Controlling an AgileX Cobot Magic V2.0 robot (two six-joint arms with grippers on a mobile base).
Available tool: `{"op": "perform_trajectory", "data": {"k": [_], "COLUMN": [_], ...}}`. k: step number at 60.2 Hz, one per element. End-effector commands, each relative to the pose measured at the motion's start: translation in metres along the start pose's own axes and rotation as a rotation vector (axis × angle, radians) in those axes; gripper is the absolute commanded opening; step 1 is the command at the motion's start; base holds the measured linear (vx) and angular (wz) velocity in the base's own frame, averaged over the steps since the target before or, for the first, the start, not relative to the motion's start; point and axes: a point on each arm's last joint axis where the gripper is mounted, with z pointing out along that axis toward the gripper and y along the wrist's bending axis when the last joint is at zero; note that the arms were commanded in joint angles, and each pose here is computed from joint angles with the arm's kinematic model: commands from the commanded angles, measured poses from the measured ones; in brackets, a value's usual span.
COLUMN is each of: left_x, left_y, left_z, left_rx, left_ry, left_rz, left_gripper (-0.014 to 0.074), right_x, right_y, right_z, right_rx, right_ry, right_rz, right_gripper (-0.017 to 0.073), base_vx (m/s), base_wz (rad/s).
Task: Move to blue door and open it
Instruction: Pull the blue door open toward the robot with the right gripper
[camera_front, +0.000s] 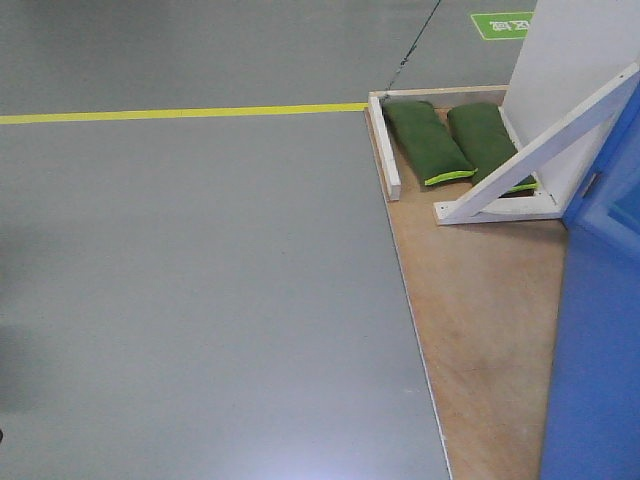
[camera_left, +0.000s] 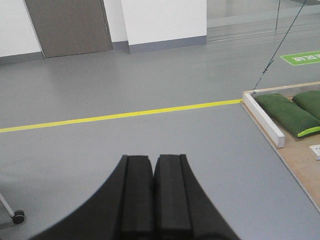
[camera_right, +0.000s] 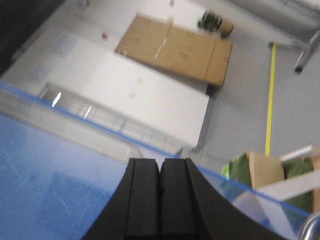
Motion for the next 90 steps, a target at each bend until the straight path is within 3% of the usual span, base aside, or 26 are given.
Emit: {"op": "perform_trajectory", "data": {"k": [1,11,27,48,77,90], "left_x": [-0.006,-0.006,-0.006,-0.006,-0.006,-0.006], "left_y": [0.000,0.000,0.000,0.000,0.000,0.000], "left_z": [0.000,0.000,0.000,0.000,0.000,0.000], "left_rx": [0.005,0.005,0.005,0.005,0.005,0.005], "left_ry": [-0.086,-0.086,-0.086,-0.086,-0.086,-0.086], "left_rz": [-0.008,-0.008,-0.008,-0.008,-0.008,-0.008], "left_gripper": [0.0070,0.0070,0.0070,0.0070,0.0070,0.0070], "right_x": [0.038,0.060,0.083,0.121,0.180,0.202], "right_y": [0.018,0.030,0.045,0.063,0.065,0.066], "right_z": [-0.009,-0.021,-0.026,-0.017,0.016,0.016], "right_rx": [-0.065,-0.122,-0.201,-0.305,-0.289,-0.287], "right_ry": [0.347,0.490,0.599,0.700,0.802,0.879], "right_rz": [-0.029,-0.050,-0.057,-0.023,0.047,0.044], "right_gripper": [0.0002,0.0002,0.0002,0.0002,0.0002,0.0002], "base_vx": [0.00,0.00,0.00,0.00,0.00,0.00], "base_wz": [0.00,0.00,0.00,0.00,0.00,0.00]}}
